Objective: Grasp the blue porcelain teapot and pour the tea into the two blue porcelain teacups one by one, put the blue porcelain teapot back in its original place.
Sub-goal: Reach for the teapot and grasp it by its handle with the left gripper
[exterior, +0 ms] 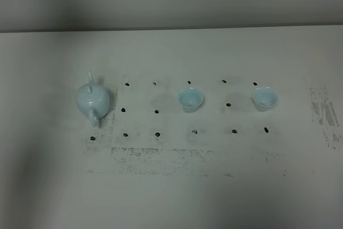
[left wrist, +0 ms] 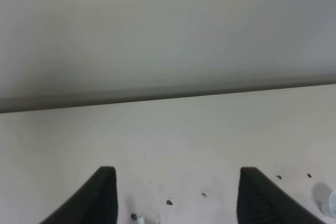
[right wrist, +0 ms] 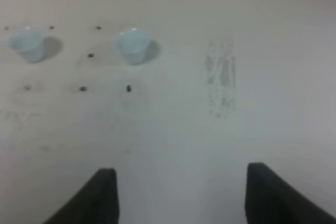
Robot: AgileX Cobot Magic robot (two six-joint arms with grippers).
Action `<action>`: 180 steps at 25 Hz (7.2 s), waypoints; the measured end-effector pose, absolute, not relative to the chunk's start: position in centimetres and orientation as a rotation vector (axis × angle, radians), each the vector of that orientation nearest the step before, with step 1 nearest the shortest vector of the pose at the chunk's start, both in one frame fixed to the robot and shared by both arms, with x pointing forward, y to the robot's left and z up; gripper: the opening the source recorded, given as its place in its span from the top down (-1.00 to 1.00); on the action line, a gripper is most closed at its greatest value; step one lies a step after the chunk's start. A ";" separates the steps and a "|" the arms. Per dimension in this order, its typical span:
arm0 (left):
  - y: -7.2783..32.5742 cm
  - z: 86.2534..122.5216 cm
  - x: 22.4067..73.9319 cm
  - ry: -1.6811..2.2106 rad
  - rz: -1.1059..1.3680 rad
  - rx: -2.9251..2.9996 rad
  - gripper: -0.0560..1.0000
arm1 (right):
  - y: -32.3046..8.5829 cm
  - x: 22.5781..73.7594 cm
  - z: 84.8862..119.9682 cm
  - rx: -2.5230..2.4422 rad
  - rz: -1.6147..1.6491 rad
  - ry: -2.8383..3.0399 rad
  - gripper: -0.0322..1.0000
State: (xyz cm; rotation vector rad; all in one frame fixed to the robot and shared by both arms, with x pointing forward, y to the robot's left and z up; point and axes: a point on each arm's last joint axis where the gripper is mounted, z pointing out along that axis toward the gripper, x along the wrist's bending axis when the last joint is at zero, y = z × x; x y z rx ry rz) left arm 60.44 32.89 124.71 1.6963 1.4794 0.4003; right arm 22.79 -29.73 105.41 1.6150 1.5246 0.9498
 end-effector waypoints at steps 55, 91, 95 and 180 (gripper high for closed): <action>-2.3 104.8 59.0 1.053 0.287 2.676 -0.09 | -29.6 22.8 105.4 1.667 0.917 1.450 -0.11; 13.0 92.4 55.9 1.239 0.361 2.648 -0.09 | -29.5 22.8 105.4 1.668 0.921 1.451 -0.11; 13.4 92.5 56.2 1.139 0.456 2.726 -0.09 | -29.5 22.8 105.4 1.668 0.921 1.451 -0.11; 22.8 93.6 57.6 1.280 0.324 2.852 0.14 | -29.5 22.8 105.4 1.668 0.923 1.451 -0.11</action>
